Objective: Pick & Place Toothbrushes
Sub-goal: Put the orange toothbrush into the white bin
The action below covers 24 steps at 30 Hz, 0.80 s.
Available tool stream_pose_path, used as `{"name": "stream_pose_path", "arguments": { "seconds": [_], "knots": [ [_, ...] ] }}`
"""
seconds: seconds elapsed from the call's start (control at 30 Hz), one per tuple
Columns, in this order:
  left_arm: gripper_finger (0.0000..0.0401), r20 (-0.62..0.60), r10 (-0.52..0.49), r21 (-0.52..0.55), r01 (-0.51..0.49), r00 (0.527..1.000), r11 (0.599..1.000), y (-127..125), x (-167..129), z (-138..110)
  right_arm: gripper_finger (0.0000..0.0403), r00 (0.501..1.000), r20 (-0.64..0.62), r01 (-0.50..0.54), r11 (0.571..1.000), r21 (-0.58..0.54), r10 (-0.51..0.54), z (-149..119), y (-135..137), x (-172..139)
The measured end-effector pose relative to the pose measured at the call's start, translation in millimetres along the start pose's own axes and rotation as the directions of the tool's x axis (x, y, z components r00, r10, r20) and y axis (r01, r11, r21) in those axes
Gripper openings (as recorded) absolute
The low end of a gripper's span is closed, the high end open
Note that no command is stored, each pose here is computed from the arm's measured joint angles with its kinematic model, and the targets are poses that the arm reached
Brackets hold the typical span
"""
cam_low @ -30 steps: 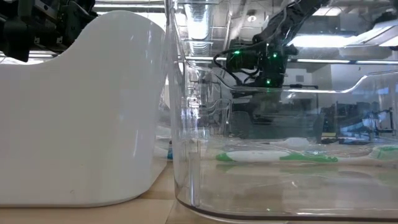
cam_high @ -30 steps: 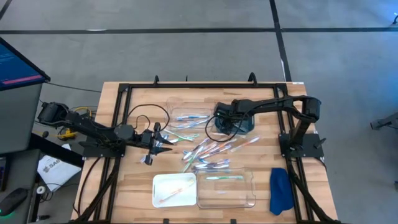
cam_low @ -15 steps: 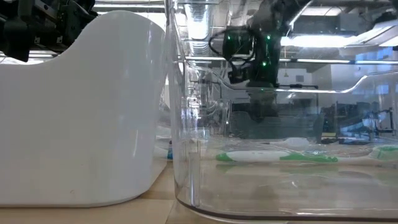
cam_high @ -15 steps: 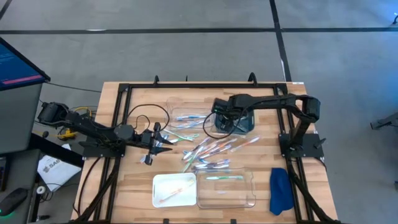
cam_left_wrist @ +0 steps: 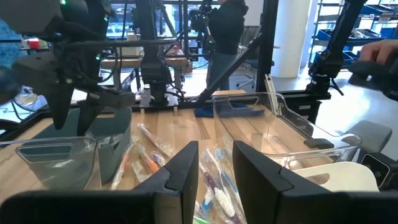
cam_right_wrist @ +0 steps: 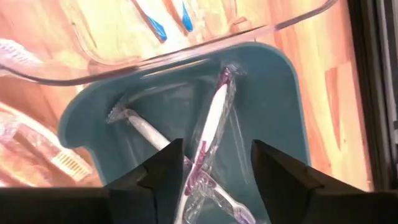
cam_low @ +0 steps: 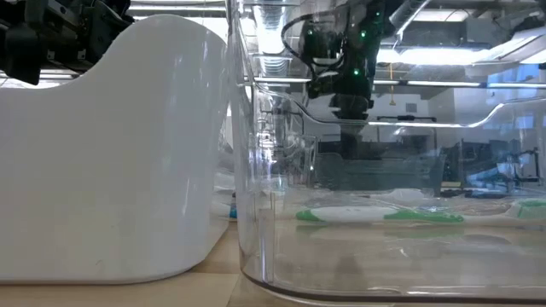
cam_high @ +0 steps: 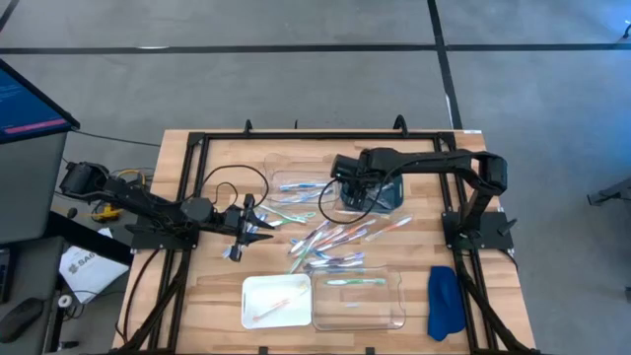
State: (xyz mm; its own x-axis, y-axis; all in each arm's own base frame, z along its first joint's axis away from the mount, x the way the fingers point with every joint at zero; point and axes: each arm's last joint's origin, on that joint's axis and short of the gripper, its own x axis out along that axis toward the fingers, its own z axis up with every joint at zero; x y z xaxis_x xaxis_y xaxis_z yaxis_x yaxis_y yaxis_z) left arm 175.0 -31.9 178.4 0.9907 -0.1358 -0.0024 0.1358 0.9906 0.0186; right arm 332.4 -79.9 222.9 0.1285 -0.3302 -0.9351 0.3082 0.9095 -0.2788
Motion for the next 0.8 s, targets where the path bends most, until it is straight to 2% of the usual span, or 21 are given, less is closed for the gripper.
{"name": "stream_pose_path", "arguments": {
  "seconds": [0.33,0.63,0.8],
  "knots": [
    [0.0094,-0.001,0.000,0.000,0.000,1.000,1.000,0,0,0,0.0135,0.998,0.060,-0.011,1.000,-0.026,0.012,13,4,-26],
    [0.0094,-0.005,0.000,0.000,0.000,1.000,1.000,0,0,-1,0.0099,0.979,0.199,-0.009,0.992,-0.129,0.035,29,15,-49],
    [0.0094,-0.005,0.000,0.000,0.000,1.000,1.000,0,0,-1,0.0090,0.948,0.314,0.027,0.971,-0.236,0.050,42,19,-63]
  ]
}}
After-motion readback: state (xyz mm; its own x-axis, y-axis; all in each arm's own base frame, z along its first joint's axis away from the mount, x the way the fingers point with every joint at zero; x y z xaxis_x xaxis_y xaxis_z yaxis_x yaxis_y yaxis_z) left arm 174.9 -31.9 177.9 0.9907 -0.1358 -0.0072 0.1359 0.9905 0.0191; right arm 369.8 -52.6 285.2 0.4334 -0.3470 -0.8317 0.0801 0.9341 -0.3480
